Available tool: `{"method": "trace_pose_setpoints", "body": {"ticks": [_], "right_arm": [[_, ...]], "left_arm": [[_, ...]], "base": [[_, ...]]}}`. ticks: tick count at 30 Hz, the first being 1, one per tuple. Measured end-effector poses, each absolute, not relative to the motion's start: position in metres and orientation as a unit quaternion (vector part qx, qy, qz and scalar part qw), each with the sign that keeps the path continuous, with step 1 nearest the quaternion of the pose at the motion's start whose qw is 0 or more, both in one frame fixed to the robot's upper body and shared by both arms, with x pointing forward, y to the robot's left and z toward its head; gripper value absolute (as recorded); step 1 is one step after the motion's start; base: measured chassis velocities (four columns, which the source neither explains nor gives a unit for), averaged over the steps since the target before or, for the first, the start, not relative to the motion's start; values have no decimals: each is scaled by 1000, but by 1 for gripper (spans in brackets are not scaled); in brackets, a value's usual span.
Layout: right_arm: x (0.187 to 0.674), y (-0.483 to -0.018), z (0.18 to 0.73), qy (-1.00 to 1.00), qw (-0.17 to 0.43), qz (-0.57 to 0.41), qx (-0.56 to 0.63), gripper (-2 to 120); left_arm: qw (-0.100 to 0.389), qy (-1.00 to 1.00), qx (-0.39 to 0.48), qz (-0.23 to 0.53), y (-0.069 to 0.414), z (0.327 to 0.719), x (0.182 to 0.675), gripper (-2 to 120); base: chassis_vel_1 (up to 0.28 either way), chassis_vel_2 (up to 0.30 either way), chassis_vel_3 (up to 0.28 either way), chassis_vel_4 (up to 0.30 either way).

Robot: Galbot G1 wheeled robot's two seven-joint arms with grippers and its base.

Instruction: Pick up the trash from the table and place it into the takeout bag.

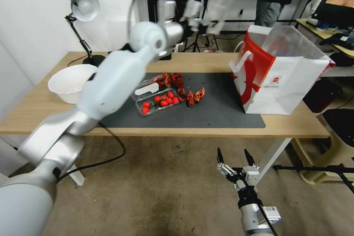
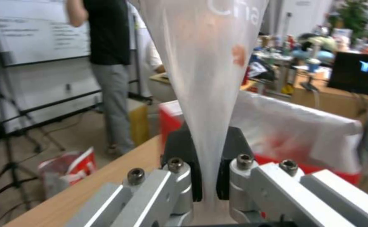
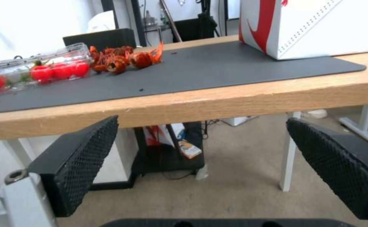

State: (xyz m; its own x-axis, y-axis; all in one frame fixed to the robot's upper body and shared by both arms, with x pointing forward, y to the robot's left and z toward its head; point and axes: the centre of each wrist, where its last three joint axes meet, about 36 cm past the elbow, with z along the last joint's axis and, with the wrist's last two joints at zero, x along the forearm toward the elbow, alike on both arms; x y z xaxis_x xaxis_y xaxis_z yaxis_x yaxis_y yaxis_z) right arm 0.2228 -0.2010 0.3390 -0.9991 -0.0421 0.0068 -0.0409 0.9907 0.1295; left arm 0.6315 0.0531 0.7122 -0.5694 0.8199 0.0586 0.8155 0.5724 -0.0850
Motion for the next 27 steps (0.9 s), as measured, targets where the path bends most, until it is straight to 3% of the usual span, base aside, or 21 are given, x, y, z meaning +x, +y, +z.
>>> {"method": "trace_pose_setpoints", "body": {"ticks": [3,15,27], "right_arm": [[222,-200,339,-998,4,-66,18,100],[218,-199,338,-998,5,-68,9,100],[217,-203,334,-998,7,-64,7,100]], "left_arm": [[45,-871,-489,8,14,714,621,5],[47,-858,-511,-9,-67,721,615,5],[45,-868,-491,-61,-89,687,619,8]], "base": [[0,0,0,0],[0,0,0,0],[0,0,0,0]]}}
